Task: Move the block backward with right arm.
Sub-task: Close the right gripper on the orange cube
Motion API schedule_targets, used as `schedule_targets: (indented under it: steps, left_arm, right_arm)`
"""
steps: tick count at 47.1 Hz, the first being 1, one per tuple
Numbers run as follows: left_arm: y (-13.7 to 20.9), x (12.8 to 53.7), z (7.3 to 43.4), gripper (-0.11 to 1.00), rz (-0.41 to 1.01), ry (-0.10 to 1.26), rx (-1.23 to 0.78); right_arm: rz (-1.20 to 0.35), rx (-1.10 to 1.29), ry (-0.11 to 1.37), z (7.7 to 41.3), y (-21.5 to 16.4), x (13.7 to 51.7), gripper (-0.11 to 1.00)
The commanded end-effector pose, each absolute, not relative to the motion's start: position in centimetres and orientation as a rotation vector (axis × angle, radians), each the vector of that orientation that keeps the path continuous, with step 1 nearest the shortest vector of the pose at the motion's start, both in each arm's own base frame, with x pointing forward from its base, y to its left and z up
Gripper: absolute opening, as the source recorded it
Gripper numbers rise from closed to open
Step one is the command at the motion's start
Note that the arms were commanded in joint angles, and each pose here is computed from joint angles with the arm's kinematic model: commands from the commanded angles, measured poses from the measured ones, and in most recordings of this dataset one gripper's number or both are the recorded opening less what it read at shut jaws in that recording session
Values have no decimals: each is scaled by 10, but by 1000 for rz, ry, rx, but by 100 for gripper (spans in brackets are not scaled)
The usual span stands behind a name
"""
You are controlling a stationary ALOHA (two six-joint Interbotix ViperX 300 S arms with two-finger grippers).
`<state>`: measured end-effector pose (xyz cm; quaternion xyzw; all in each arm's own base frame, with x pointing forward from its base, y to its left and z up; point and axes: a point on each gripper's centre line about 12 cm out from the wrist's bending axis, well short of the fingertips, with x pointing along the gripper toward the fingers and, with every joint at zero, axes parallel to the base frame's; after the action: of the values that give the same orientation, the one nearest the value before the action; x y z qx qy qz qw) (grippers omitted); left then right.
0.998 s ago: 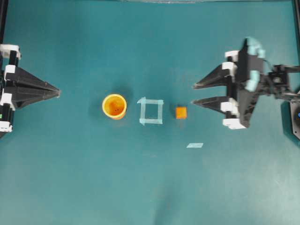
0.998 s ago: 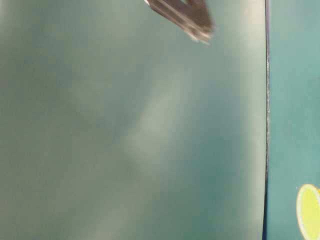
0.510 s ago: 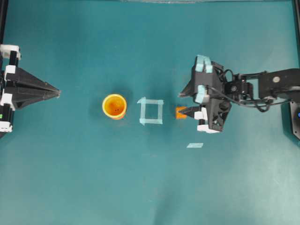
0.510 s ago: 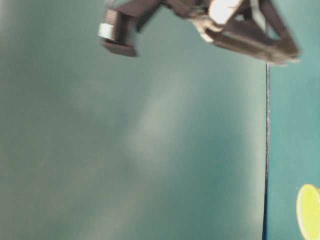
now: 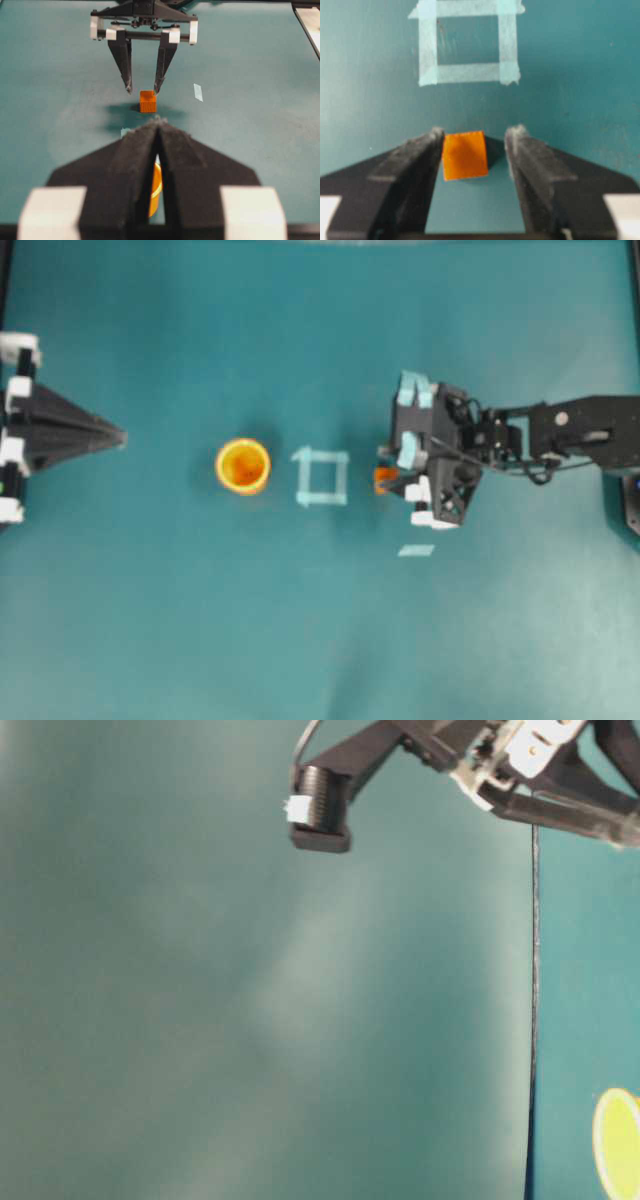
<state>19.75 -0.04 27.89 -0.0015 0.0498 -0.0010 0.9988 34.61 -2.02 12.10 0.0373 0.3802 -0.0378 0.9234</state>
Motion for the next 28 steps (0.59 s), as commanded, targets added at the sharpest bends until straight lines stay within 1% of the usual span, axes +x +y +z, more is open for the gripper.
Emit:
schedule_targets:
  steps: [1, 14, 28]
  left_arm:
    - [0, 200, 290, 0, -2, 75, -3]
    - [0, 199, 287, 0, -2, 101, -5]
    - [0, 198, 290, 0, -2, 89, -2]
  right_arm:
    - [-73, 78, 747, 127, -18, 352, 58]
    - [-73, 92, 766, 115, -15, 353, 58]
    - [-69, 90, 779, 106, -13, 354, 58]
